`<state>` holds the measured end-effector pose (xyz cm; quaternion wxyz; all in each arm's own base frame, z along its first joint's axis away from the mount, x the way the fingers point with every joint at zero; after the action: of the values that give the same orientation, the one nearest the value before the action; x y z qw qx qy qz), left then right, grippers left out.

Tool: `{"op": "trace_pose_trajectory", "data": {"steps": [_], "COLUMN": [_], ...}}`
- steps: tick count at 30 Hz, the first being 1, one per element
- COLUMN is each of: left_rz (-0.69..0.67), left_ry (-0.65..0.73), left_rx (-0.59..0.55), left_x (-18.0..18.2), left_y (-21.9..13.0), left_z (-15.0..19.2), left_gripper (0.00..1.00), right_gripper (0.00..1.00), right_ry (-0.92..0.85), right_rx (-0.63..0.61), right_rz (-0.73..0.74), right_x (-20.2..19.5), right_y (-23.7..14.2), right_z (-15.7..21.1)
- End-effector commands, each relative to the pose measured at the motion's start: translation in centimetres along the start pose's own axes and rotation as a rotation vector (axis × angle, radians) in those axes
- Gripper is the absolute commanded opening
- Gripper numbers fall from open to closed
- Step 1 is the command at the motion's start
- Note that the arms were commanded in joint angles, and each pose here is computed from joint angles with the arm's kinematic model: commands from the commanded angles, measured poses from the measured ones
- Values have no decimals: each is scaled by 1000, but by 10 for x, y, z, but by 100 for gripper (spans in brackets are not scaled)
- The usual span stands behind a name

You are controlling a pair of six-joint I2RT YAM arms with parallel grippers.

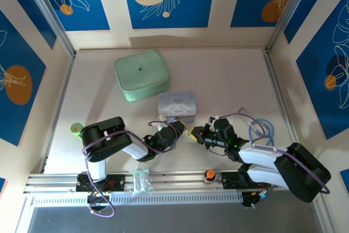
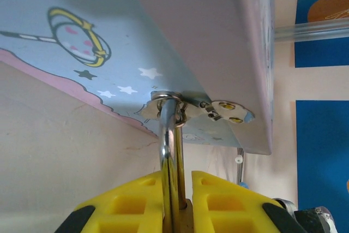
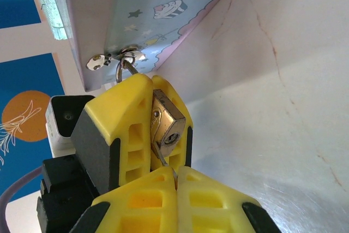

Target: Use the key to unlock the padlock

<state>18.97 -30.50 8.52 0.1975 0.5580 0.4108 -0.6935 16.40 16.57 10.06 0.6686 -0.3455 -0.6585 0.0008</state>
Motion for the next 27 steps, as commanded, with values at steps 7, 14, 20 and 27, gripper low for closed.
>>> {"op": "trace_pose_trajectory", "data": {"steps": [7, 14, 20, 27], "left_rz": [100, 124, 112, 138], "left_ry": [-158, -226, -227, -280], "left_rx": [7, 20, -3, 16], "left_x": [-8, -6, -5, -6], "left_y": [0, 0, -4, -1], "left_z": [2, 2, -1, 1], "left_gripper": [0, 0, 0, 0], "right_gripper": [0, 0, 0, 0], "right_ry": [1, 11, -2, -2], "right_rx": [-56, -59, -84, -90], "right_rz": [26, 8, 27, 72], "right_x": [-2, -5, -6, -9], "right_y": [-2, 5, 1, -7], "right_z": [-1, -4, -3, -2]}}
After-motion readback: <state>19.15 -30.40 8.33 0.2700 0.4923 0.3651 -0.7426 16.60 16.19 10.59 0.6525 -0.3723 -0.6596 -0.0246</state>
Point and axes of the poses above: each hand's point on the last joint's axis, 136 mm out from that joint toward the fingers, its own y axis out along the fingers, its own x axis along the line the jaws close on, z = x × y, the point moved 8 cm from there along -y, back along the fingers, and after that the axes turned 12 degrees about -y, right-handed, at the moved point
